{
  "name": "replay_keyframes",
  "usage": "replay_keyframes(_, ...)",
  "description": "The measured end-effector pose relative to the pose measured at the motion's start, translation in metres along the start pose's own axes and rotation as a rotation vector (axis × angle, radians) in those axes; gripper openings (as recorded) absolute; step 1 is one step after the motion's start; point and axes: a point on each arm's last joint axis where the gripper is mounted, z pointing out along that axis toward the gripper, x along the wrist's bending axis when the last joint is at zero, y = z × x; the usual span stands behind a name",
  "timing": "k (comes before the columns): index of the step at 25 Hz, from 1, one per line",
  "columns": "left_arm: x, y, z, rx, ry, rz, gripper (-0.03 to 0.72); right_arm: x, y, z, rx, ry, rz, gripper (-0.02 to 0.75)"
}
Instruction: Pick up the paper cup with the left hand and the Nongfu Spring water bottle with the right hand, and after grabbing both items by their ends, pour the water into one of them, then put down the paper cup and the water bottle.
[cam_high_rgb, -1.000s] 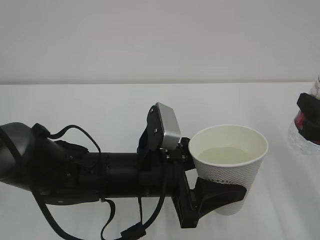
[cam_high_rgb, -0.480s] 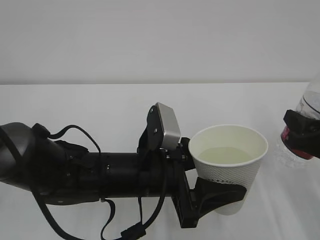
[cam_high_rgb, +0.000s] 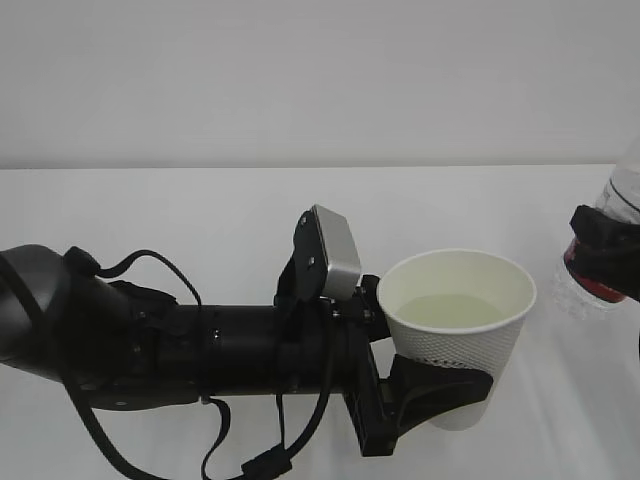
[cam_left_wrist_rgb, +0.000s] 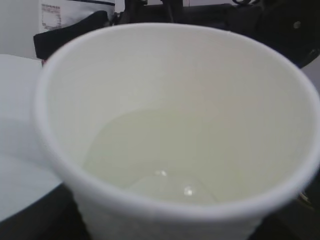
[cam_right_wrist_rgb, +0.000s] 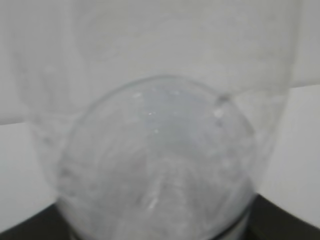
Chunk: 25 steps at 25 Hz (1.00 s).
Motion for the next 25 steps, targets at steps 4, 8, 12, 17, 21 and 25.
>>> replay_keyframes(4,0.0,0.0,0.0,0.0,0.0,0.0,0.543,0.0,-0.004,0.012,0.014,-0.002,-0.005,0.386)
replay_keyframes(8,0.0,0.0,0.0,0.0,0.0,0.0,0.543,0.0,-0.007,0.026,0.016,-0.002,-0.039,0.386)
replay_keyframes(12,0.0,0.0,0.0,0.0,0.0,0.0,0.543,-0.001,-0.009,0.039,0.018,-0.002,-0.052,0.386)
replay_keyframes(17,0.0,0.0,0.0,0.0,0.0,0.0,0.543,-0.001,-0.011,0.052,0.014,-0.002,-0.07,0.386)
replay_keyframes(21,0.0,0.0,0.0,0.0,0.0,0.0,0.543,-0.001,-0.014,0.064,0.013,-0.002,-0.081,0.386)
replay_keyframes(25,0.0,0.0,0.0,0.0,0.0,0.0,0.543,-0.001,-0.014,0.073,0.005,-0.001,-0.083,0.386)
